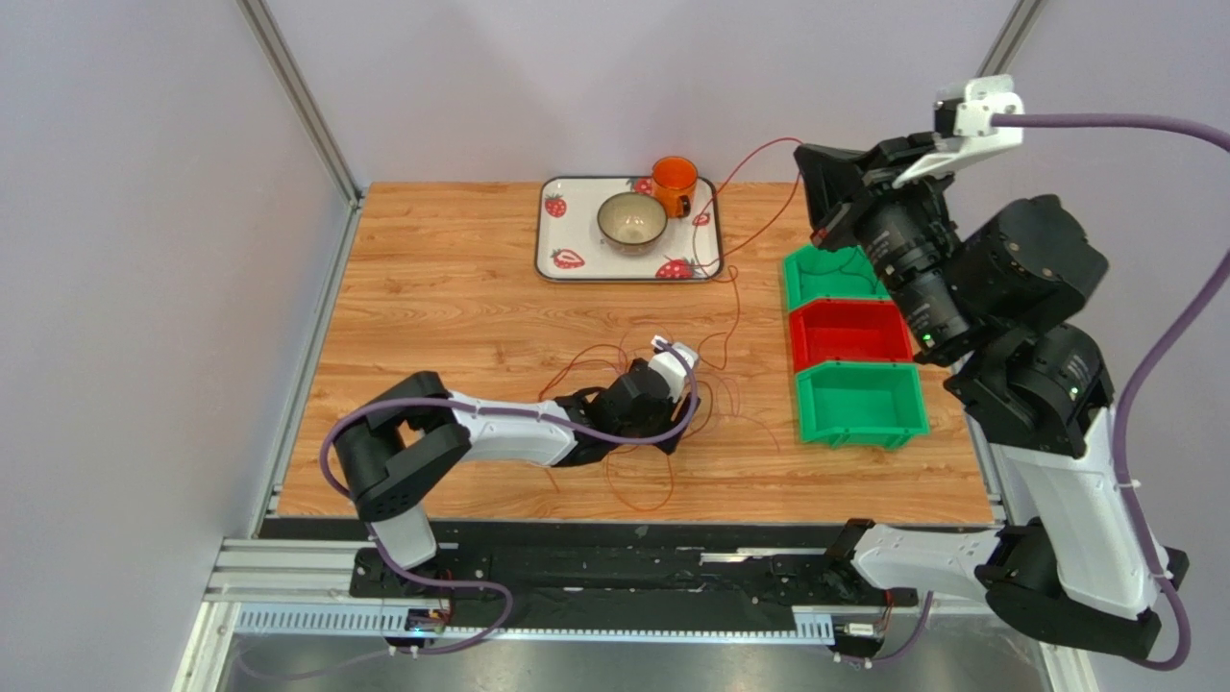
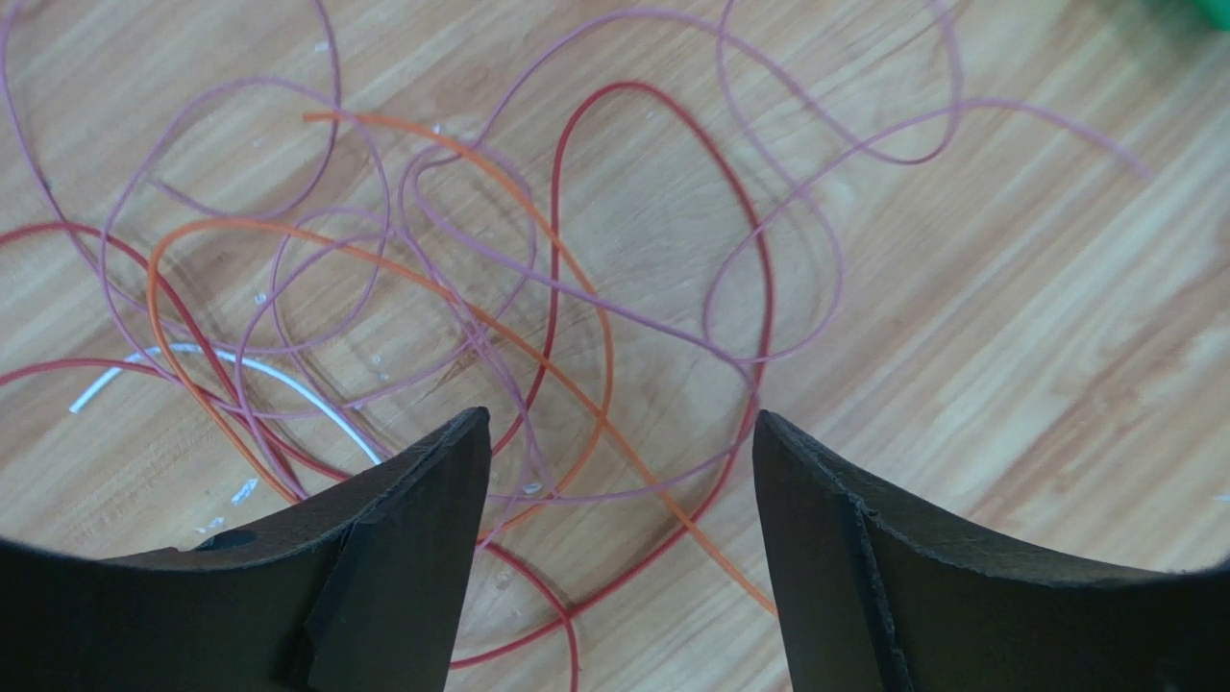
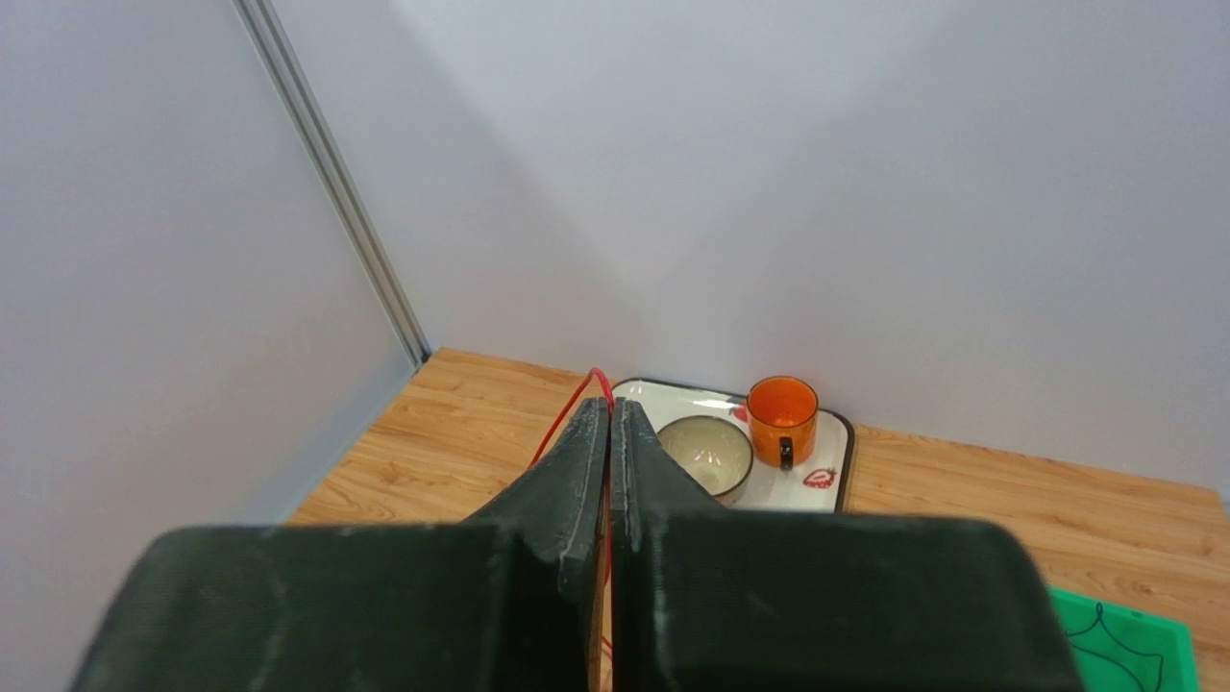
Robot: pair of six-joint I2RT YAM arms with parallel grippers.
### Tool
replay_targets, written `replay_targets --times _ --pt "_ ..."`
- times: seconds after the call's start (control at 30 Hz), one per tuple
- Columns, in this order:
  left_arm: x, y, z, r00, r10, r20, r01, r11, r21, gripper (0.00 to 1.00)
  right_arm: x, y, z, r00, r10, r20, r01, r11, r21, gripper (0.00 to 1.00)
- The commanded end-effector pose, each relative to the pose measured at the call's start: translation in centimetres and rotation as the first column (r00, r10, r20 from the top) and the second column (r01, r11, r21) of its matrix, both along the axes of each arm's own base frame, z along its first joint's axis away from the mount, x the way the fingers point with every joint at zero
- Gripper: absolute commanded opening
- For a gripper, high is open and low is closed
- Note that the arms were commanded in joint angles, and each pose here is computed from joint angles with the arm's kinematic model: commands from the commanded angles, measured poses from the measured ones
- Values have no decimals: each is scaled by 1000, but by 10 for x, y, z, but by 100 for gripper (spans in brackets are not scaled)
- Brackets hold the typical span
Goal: Untangle the cables
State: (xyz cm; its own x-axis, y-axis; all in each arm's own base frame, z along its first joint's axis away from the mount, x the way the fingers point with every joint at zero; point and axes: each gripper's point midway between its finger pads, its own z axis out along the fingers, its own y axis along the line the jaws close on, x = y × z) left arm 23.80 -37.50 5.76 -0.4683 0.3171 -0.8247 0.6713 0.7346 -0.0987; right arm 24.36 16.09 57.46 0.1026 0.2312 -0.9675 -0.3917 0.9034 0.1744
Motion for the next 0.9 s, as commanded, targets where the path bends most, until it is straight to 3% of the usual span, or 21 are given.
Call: replay_targets --times 0.0,0.17,0.27,0.37,0.67,0.8,0.87 --pt "13 -11 11 998 60 27 -59 997 -55 75 -15 -25 25 997 -35 62 33 999 36 0" --pt "29 3 -2 987 153 44 -156 986 62 72 -20 -42 27 994 -84 73 82 996 35 0" --pt "41 9 -11 975 218 48 -222 965 140 64 -19 -46 21 992 -103 69 102 995 17 0" --pt "56 19 -19 958 286 -3 -280 941 188 60 -19 -49 13 992 -117 57 117 993 4 0" --pt "109 71 16 926 377 -24 -361 902 239 59 -18 -59 3 986 -162 44 163 987 -16 0" --pt "109 86 32 919 392 -31 -378 902 209 61 -12 -67 -2 972 -230 35 232 972 -39 0" --pt "103 88 43 925 378 -34 -366 913 179 68 -7 -70 -9 963 -267 26 268 962 -58 0"
